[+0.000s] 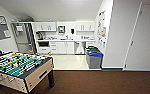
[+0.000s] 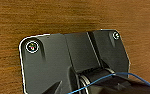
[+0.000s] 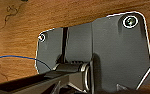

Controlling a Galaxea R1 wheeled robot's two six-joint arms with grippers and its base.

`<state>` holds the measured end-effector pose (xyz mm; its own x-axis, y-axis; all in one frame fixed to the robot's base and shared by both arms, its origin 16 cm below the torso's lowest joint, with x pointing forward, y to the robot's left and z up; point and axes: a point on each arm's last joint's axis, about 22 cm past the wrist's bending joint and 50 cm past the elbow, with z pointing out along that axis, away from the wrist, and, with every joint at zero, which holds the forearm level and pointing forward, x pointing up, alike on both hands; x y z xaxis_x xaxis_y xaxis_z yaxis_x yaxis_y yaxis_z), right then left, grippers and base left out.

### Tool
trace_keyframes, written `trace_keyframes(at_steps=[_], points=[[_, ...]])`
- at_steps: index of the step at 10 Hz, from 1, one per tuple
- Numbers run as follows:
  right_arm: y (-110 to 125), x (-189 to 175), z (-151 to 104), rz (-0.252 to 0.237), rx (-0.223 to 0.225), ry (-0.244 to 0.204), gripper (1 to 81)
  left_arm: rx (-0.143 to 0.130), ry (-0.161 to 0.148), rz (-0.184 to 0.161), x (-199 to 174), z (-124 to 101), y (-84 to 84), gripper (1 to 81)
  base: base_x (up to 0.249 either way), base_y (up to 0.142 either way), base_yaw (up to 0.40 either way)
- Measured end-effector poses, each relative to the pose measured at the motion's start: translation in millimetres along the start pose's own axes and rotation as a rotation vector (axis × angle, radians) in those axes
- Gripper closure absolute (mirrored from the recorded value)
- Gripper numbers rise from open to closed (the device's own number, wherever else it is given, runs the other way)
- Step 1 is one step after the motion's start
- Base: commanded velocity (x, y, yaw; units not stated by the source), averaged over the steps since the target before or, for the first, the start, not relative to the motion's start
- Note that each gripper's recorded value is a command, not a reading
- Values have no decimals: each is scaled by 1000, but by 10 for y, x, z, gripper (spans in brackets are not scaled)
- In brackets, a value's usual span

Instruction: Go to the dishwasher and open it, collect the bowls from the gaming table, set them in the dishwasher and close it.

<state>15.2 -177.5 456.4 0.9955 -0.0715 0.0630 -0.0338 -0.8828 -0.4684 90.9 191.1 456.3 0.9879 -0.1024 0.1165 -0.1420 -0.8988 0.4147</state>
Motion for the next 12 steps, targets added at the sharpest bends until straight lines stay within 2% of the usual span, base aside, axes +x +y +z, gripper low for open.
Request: trace_keyframes(at_steps=[1,3,5,12], points=[[0,-31,0,2,0,-5,10,-1,-5,-1,-20,3,4,10,108,0,0],[-5,66,2,-3,1,7,10,2,15,5,120,-6,-11,10,115,0,0],[-3,34,2,-1,1,2,10,0,5,2,48,0,-4,10,122,0,0],[-45,38,19,-1,6,2,10,1,7,2,61,-2,-8,10,124,0,0]])
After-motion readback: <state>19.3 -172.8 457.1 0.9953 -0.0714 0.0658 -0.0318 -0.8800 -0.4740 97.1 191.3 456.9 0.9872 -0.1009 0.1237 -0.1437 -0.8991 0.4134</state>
